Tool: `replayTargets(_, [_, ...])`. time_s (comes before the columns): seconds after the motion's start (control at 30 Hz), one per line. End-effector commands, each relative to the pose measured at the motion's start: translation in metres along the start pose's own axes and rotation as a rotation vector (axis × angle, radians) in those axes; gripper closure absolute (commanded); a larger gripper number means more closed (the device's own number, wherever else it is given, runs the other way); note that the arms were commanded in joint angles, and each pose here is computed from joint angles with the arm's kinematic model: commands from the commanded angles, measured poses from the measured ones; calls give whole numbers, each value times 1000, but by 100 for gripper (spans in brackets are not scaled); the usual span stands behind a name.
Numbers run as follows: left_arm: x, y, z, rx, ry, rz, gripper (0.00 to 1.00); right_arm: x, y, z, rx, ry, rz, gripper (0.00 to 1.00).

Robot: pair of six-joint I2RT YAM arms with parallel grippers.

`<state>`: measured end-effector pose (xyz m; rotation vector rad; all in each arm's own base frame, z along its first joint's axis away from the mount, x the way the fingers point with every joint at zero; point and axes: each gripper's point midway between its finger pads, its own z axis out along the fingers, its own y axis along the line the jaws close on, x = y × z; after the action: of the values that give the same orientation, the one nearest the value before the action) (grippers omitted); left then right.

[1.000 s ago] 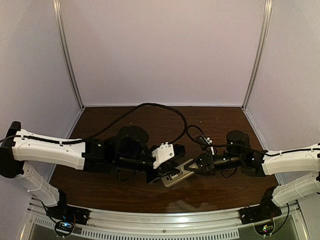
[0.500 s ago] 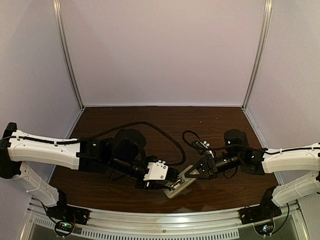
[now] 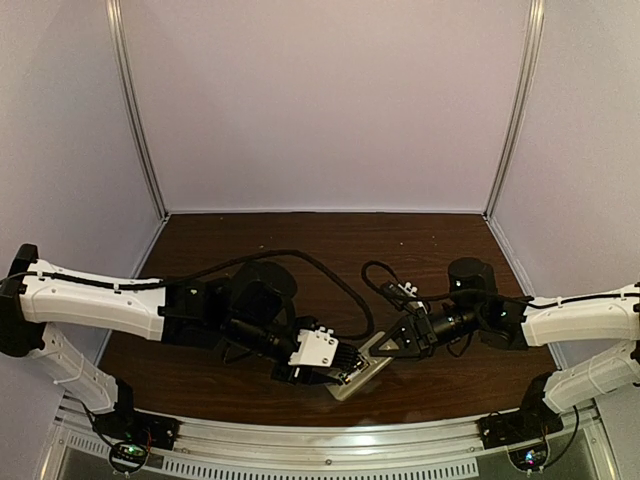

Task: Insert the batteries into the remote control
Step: Pick up the battery from the battery compartment.

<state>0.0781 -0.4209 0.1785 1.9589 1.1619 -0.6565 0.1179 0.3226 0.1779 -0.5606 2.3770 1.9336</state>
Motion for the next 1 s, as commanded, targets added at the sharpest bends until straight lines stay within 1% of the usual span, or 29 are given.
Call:
replayTargets(0.0, [-11,4,4,-16,-21,29,56,-6,13,0,-39,-2,-40,100])
replayTargets(0.13, [-14,14,8,-56,-21,-2,57,-9,12,0,-27,-19,-44,100])
replayTargets(0.37, [-20,20,9,-94,-64,-82,59,-15,0,-1,28,-70,-40,100])
replayTargets(0.57, [-24,20,16,-92,-82,-119,61,-20,-2,-4,47,-106,-45,100])
replayTargets(0.8, [-15,26,27,-116,-36,-152,64,-21,1,-4,40,-111,-49,100])
replayTargets(0.97, [-8,34,31,-157,1,-165,68,-20,2,-5,40,-113,-53,100])
